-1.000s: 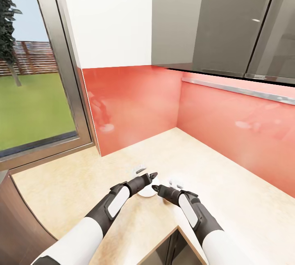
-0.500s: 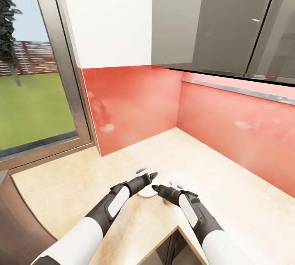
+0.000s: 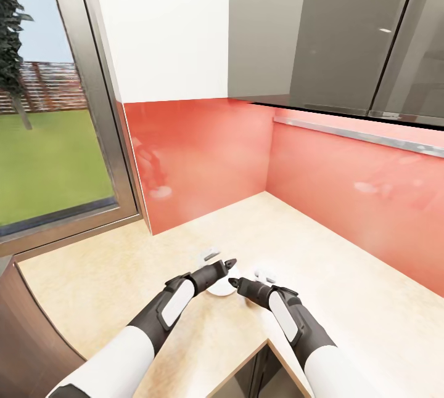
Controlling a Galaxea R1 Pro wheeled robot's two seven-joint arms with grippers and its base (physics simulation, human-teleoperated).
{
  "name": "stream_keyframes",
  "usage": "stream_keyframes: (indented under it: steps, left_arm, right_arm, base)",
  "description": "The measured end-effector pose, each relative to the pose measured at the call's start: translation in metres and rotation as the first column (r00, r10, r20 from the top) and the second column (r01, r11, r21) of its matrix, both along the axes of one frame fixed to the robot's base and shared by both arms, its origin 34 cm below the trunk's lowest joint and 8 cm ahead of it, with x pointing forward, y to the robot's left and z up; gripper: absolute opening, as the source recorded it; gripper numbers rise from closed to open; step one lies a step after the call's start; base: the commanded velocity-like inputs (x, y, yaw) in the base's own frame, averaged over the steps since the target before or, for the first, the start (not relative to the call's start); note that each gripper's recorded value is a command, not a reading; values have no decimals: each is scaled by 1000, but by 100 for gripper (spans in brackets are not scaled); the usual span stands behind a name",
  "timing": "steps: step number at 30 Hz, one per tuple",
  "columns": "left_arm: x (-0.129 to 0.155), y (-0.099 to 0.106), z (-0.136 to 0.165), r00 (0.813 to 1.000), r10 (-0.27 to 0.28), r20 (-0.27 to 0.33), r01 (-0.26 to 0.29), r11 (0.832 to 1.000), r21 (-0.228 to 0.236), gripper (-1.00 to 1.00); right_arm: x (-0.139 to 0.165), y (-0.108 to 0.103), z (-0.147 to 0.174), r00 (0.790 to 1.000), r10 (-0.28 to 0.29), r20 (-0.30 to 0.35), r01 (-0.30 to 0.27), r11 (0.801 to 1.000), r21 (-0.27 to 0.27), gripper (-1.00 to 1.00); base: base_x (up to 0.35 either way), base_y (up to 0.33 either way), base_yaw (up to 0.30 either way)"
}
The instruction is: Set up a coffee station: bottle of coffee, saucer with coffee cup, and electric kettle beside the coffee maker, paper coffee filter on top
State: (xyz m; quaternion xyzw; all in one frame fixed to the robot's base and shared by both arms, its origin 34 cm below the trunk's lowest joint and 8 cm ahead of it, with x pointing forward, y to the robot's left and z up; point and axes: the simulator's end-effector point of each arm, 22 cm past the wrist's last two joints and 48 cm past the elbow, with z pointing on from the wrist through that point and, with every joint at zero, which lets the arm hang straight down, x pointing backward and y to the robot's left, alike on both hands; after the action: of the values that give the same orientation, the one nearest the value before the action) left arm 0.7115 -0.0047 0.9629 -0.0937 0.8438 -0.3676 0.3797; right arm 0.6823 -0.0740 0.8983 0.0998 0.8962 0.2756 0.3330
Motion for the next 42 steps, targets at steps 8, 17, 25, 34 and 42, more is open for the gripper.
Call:
stream_keyframes:
  steps: [8,17,25,34,42]
  left_arm:
    - [3,11,-3,1000,14,-2,-14,1000,15,100]
    - [8,35,-10,999,40,-2,-40,998,41,100]
    - [14,62,-14,998,68,7,-68,995,69,100]
    - [21,77,-12,994,100,42,-103,991,81,100]
    - [15,91,-37,984,170,49,-174,979,103,100]
  right_arm:
    - [0,0,0,1000,0,0,0,1000,0,100]
    - [0,0,0,1000,0,0,0,1000,0,100]
    - [0,0,0,1000,0,0,0,1000,0,100]
    - [0,0,0,1000,0,0,0,1000,0,100]
    - [0,0,0,1000,0,0,0,1000,0,100]
  base:
    - [0,0,0]
    - [0,0,0]
    - [0,0,0]
    - [0,0,0]
    - [0,0,0]
